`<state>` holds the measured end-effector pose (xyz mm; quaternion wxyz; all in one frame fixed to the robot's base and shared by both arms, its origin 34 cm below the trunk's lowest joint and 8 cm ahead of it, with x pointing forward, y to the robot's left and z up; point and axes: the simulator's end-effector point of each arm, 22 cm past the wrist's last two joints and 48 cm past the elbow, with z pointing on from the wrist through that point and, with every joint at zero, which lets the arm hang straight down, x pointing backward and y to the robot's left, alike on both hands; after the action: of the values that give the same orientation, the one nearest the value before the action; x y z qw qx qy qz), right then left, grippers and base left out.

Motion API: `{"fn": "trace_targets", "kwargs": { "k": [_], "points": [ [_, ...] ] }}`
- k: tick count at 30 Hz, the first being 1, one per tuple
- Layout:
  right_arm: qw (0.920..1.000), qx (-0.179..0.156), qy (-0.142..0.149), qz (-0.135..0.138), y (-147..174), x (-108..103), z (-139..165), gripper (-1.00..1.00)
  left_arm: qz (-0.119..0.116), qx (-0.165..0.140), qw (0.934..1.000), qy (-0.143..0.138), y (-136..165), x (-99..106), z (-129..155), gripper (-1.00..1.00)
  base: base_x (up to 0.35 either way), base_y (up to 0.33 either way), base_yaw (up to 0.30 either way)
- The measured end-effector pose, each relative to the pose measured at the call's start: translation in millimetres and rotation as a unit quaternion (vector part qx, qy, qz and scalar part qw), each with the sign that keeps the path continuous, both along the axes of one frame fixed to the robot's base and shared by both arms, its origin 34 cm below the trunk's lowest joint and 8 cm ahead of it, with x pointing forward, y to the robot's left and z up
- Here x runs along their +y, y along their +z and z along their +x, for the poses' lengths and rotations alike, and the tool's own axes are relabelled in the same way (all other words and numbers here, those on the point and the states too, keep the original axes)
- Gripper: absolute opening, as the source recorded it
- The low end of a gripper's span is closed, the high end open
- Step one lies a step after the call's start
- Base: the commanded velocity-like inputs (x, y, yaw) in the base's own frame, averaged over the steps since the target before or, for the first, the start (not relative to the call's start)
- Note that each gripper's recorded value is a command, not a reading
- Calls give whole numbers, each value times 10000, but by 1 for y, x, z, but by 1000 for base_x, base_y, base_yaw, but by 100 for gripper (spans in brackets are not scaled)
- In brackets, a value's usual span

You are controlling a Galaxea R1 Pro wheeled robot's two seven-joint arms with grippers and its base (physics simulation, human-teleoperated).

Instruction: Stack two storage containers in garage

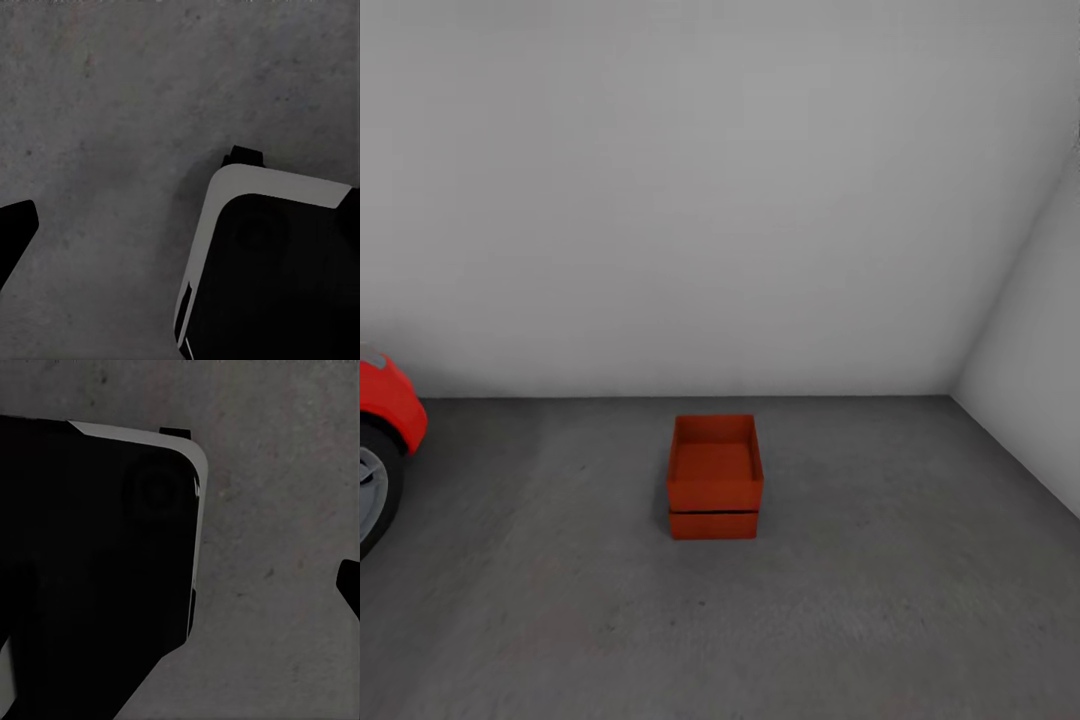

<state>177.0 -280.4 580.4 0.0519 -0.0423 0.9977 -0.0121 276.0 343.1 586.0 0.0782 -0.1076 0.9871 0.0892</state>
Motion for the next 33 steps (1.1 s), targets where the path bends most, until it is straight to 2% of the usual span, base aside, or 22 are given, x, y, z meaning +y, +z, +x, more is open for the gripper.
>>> {"fn": "trace_targets", "kwargs": {
  "k": [33],
  "points": [
    [9997,-257,-5,14,3,4,20,100,-1,-268,9996,7,9,0,20,100,0,0,0]
  ]
}}
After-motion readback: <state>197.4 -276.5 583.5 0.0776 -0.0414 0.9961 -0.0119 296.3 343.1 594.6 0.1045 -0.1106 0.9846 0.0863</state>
